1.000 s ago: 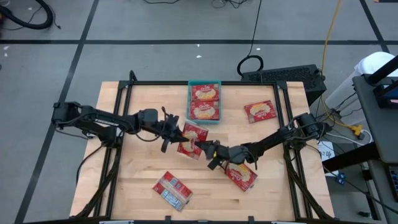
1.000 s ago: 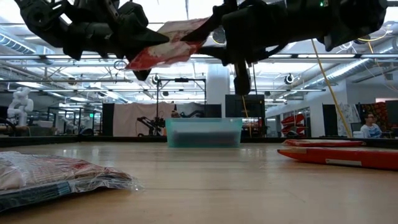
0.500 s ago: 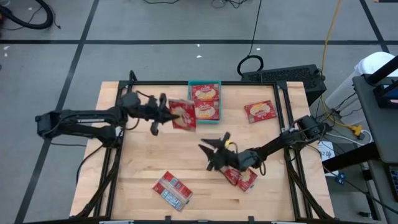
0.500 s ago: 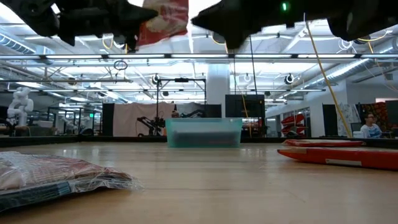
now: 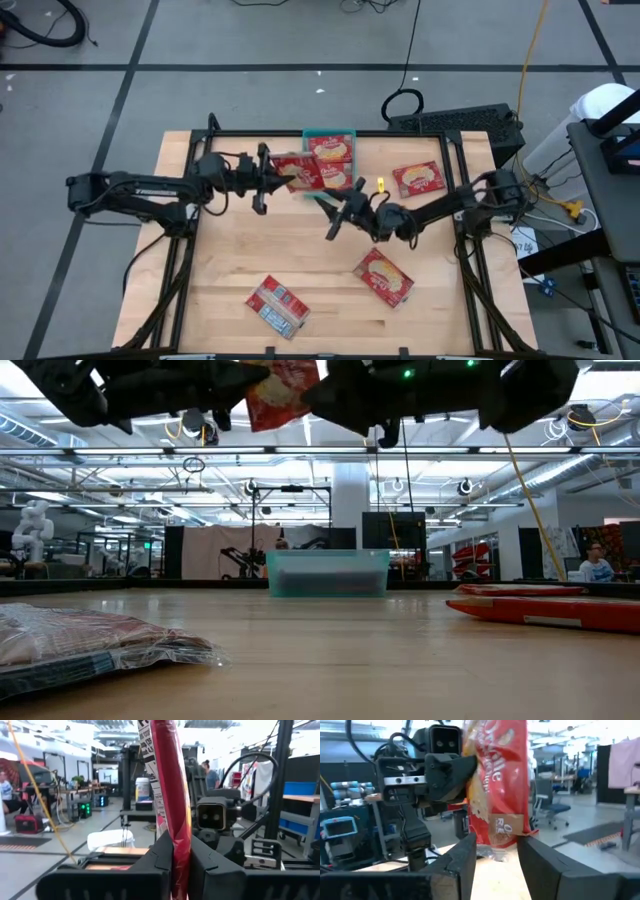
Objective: Sort popcorn bags into baskets
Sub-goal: Put the red popcorn bag into the blue bin
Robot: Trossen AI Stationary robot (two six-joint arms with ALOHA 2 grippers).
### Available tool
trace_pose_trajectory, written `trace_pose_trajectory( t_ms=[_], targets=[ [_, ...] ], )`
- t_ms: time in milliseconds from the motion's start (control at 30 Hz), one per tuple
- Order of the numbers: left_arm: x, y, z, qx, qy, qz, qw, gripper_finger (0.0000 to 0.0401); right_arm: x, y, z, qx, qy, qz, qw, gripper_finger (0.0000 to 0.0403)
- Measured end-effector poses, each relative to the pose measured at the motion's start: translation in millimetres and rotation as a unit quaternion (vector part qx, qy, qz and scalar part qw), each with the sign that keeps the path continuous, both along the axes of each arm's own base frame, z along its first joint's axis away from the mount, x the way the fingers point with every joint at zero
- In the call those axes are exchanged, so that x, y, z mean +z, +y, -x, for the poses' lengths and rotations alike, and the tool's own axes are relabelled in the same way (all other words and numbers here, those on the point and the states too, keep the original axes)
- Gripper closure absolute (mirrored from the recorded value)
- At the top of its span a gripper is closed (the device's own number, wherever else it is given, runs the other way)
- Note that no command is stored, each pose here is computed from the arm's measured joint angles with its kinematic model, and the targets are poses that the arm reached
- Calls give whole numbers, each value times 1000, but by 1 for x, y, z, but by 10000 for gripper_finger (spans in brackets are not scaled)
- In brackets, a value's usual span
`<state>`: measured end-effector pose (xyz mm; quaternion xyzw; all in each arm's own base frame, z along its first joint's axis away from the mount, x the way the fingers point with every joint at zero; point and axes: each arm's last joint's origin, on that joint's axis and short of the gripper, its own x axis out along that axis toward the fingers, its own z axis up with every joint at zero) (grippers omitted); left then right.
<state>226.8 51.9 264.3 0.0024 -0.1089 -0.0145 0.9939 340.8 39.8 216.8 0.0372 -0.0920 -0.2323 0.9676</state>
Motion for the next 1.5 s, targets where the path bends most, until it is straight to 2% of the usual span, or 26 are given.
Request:
trace_pose_trajectory(
  t_ms=[167, 433, 633, 800, 1000, 1133, 1300, 1500],
  targets=[
    [-3, -5, -6, -11, -12, -15, 1000, 387, 17, 1, 16, 15, 28, -12, 999, 235],
    [1, -1, -5, 9, -33, -24, 999, 365, 49, 2, 52, 28, 66, -16, 997, 170],
    [-3, 0, -10, 13, -46, -39, 998, 381, 50, -26, 48, 78, 53, -2, 996, 169],
    [-8, 2, -14, 23, -48, -28, 998, 379, 36, -50, 33, 118, 31, -19, 992, 188],
    [-2, -2, -14, 13, -97, -29, 995, 383, 18, -62, 20, 156, 3, -29, 987, 219],
    [-1, -4, -15, 11, -103, -30, 994, 380, 22, -62, 19, 163, -31, -14, 986, 270],
    [-2, -9, -17, 22, -103, -52, 993, 377, 28, -63, 22, 176, -38, 2, 984, 381],
    [-7, -11, -19, 22, -75, -55, 995, 368, 32, -72, 28, 176, 0, -3, 984, 398]
  ],
)
